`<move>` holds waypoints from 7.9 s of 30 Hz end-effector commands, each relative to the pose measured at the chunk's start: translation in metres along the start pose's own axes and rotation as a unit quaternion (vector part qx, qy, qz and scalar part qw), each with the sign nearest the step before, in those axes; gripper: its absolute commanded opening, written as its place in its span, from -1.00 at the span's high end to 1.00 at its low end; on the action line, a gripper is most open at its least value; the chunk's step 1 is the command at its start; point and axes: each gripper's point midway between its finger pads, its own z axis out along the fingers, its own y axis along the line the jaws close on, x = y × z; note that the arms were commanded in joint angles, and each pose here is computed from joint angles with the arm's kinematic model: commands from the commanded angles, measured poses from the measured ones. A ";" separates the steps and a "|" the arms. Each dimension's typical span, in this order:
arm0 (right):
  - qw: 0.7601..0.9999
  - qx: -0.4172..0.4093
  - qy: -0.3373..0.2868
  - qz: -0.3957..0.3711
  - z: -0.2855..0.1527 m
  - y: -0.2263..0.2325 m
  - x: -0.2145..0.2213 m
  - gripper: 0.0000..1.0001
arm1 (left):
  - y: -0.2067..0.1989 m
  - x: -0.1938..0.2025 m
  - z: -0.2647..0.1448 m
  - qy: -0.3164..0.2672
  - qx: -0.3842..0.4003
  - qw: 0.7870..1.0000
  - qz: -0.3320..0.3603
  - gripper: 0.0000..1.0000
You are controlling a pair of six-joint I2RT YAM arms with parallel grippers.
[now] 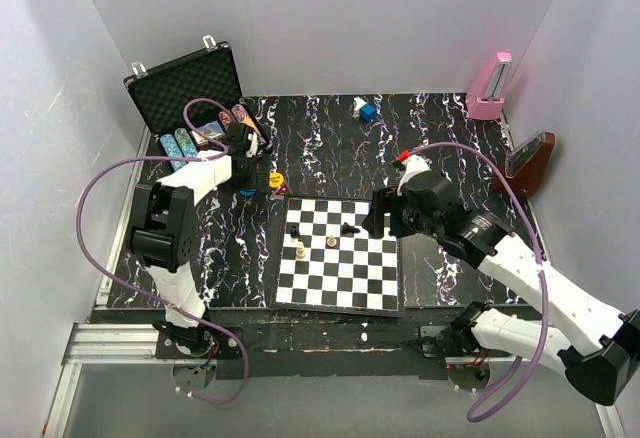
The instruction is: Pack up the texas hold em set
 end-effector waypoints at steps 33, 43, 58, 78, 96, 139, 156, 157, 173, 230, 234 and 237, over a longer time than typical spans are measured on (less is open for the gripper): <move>0.999 -0.013 -0.026 0.024 0.013 0.011 -0.018 -0.59 | 0.011 -0.023 0.035 0.009 0.013 1.000 -0.021 -0.27; 0.999 -0.010 -0.028 0.029 0.012 0.009 -0.017 -0.59 | 0.014 -0.017 0.039 0.019 0.018 0.999 -0.032 -0.22; 0.999 -0.011 -0.034 0.030 0.009 0.010 -0.020 -0.59 | 0.020 -0.003 0.049 0.044 0.008 0.999 -0.018 -0.06; 0.998 -0.003 -0.050 0.037 0.003 0.004 -0.019 -0.58 | 0.008 -0.016 0.026 -0.004 0.006 1.000 0.016 0.33; 0.998 0.002 -0.052 0.039 -0.001 0.001 -0.017 -0.58 | 0.006 -0.029 -0.012 -0.047 0.019 0.999 0.006 0.35; 0.999 0.010 -0.038 0.032 0.004 0.005 -0.027 -0.57 | 0.144 -0.155 0.031 -0.104 -0.071 0.989 -0.083 0.35; 0.999 0.013 -0.028 0.027 0.010 0.006 -0.027 -0.57 | 0.175 -0.166 0.049 -0.100 -0.110 0.986 -0.073 0.36; 0.999 0.012 -0.027 0.027 0.010 0.007 -0.027 -0.57 | 0.177 -0.165 0.050 -0.098 -0.112 0.986 -0.074 0.35; 0.999 0.014 -0.026 0.028 0.009 0.005 -0.025 -0.57 | 0.183 -0.154 0.062 -0.077 -0.101 0.989 -0.082 0.03; 0.997 0.013 -0.056 0.048 -0.006 -0.002 -0.019 -0.57 | -0.018 -0.076 -0.030 -0.118 0.047 0.992 0.010 -0.96; 0.997 0.011 -0.056 0.052 -0.005 -0.003 -0.018 -0.57 | -0.039 -0.063 -0.017 -0.093 0.067 0.993 0.014 -0.90; 0.997 0.010 -0.054 0.052 -0.005 -0.003 -0.016 -0.57 | -0.049 -0.057 -0.011 -0.083 0.068 0.994 0.013 -0.83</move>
